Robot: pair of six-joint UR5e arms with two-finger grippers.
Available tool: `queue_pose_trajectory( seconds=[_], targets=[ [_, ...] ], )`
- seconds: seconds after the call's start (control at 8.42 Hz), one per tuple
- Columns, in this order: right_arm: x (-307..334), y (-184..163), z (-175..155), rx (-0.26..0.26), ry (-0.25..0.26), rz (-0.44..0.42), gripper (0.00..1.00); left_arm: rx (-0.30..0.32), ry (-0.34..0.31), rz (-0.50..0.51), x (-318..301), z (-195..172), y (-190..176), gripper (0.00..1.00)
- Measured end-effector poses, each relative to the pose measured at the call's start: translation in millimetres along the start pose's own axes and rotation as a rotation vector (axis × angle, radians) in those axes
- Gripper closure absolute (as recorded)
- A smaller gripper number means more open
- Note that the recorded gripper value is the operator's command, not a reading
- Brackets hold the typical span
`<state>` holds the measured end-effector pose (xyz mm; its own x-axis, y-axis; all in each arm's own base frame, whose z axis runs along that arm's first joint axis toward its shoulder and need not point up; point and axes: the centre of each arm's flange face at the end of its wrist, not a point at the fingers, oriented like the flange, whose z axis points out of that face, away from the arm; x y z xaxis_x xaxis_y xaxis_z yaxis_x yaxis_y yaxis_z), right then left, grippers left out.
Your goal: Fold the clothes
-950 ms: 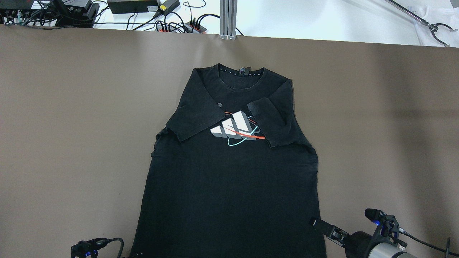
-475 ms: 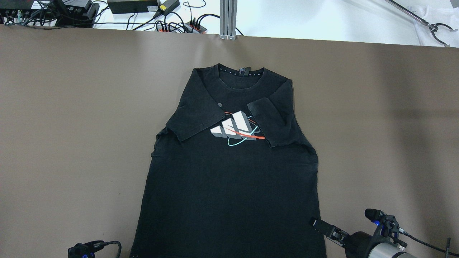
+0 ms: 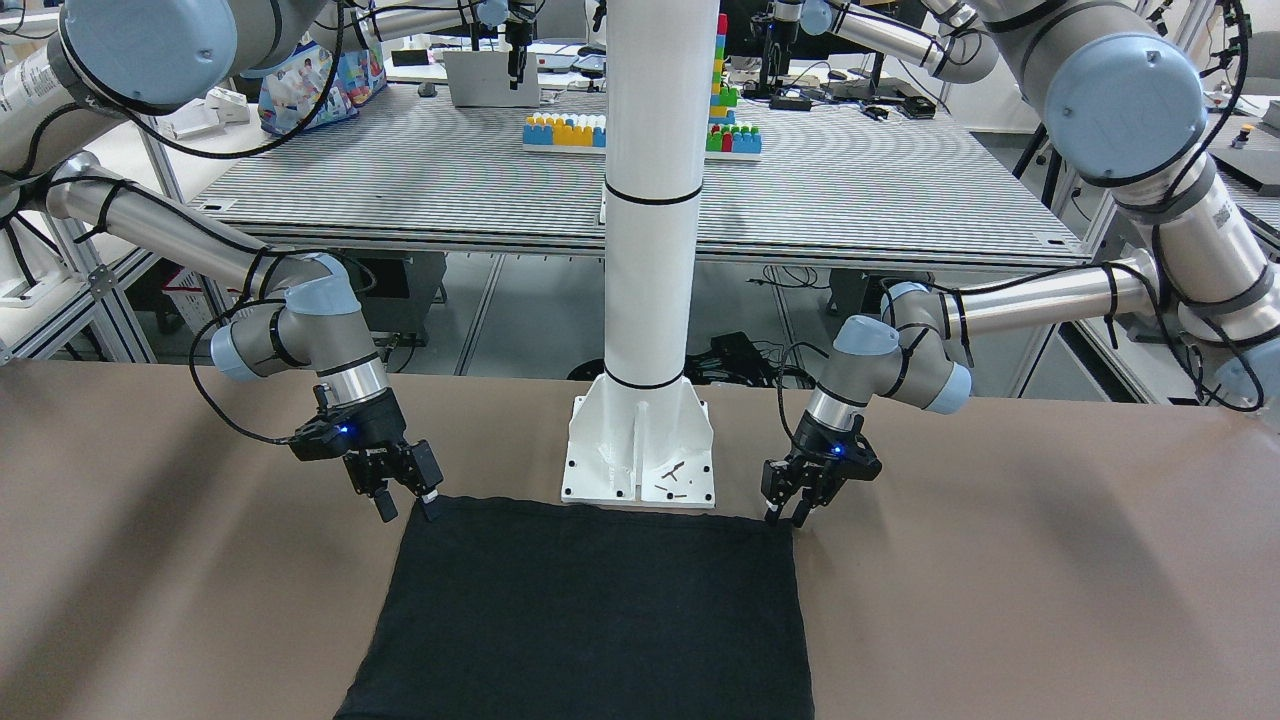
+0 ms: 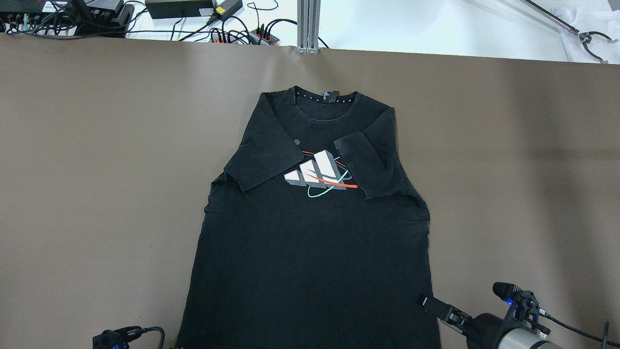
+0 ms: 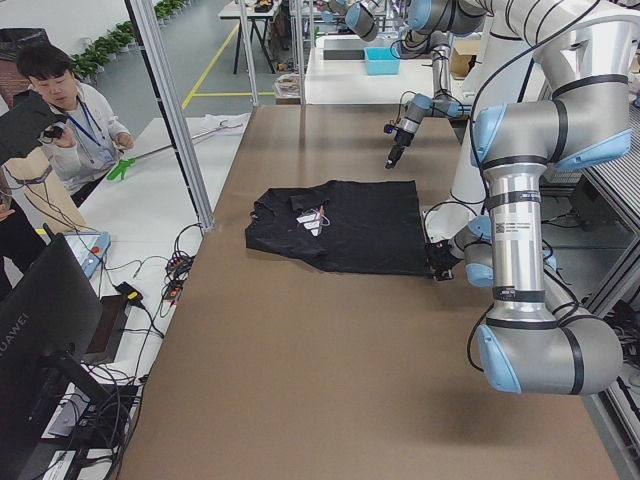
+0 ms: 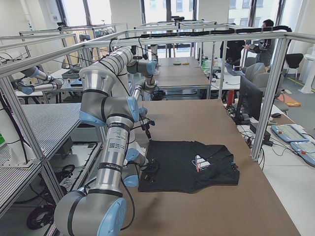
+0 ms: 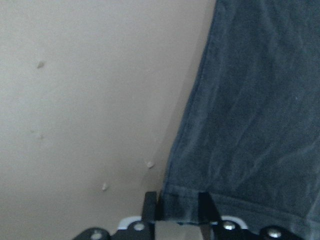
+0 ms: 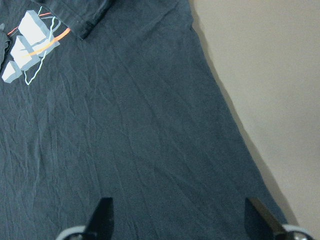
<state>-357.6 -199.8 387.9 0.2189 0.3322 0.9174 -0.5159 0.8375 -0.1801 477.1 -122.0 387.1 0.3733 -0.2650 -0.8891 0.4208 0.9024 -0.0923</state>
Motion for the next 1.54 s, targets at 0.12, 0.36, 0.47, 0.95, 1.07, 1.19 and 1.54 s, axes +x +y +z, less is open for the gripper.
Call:
queue_pose_trajectory(
  seconds=[0.12, 0.36, 0.47, 0.95, 1.07, 1.19, 1.54],
  targets=[
    [-2, 1, 1, -0.001, -0.004, 0.002, 0.07, 0.001, 0.000, 0.000, 0, 0, 0, 1.00],
    [-9, 6, 5, -0.006, -0.014, 0.004, 0.06, 0.001, -0.001, 0.002, -1, 0, -1, 1.00],
    [-4, 5, 6, -0.004, -0.001, -0.003, 0.07, 0.002, 0.000, 0.003, 0, 0, -1, 1.00],
    [55, 24, 21, -0.013, 0.120, -0.079, 0.10, -0.002, 0.006, 0.006, 3, 0, 1, 1.00],
    [65, 41, 21, -0.025, 0.135, -0.085, 0.10, -0.001, 0.005, 0.007, 3, 0, 1, 1.00],
    [73, 57, 18, -0.036, 0.140, -0.087, 0.10, -0.001, 0.006, 0.007, 3, 0, 1, 1.00],
    [85, 86, 16, -0.035, 0.163, -0.078, 0.22, -0.002, 0.006, 0.007, 3, 0, 2, 1.00]
  ],
)
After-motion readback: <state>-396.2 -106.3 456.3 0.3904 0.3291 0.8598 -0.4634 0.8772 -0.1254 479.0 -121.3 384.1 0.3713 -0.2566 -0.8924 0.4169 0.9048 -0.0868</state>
